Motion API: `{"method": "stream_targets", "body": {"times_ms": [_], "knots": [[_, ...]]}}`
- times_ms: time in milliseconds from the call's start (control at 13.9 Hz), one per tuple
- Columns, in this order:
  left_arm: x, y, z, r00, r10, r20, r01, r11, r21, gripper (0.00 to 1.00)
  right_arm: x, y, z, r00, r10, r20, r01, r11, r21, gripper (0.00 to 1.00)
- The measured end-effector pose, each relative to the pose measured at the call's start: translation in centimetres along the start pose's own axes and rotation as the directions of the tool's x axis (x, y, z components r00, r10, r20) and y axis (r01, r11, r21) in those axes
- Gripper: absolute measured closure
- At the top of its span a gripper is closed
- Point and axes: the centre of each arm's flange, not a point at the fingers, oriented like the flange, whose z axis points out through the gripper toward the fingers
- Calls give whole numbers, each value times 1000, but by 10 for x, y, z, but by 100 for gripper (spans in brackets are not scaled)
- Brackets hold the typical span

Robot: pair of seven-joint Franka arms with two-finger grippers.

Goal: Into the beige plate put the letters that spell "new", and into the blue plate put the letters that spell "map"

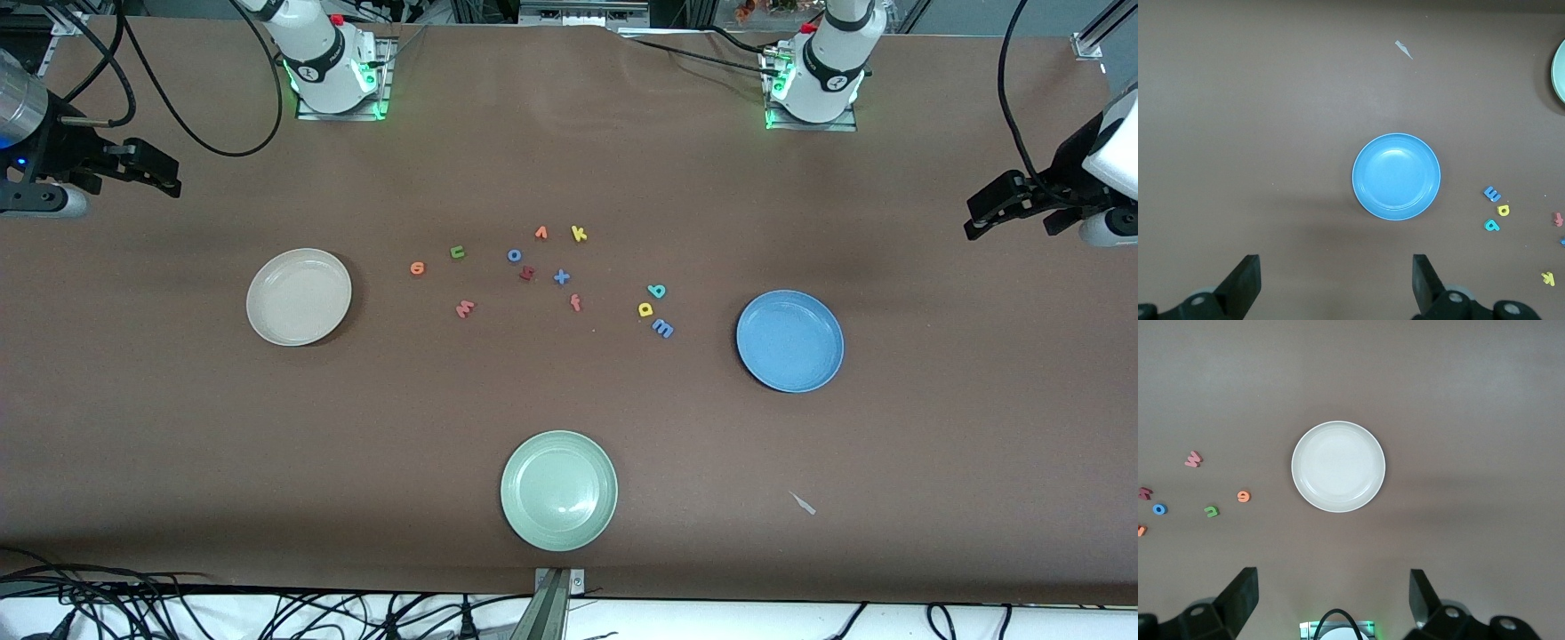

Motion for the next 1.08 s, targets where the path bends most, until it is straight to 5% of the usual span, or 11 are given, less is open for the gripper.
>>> {"method": "stream_targets", "body": {"times_ms": [1077], "knots": [[-2,7,1,1000,13,8,-13,1000,1,0,-3,0,1,1000,-1,20,1,1000,0,0]]}}
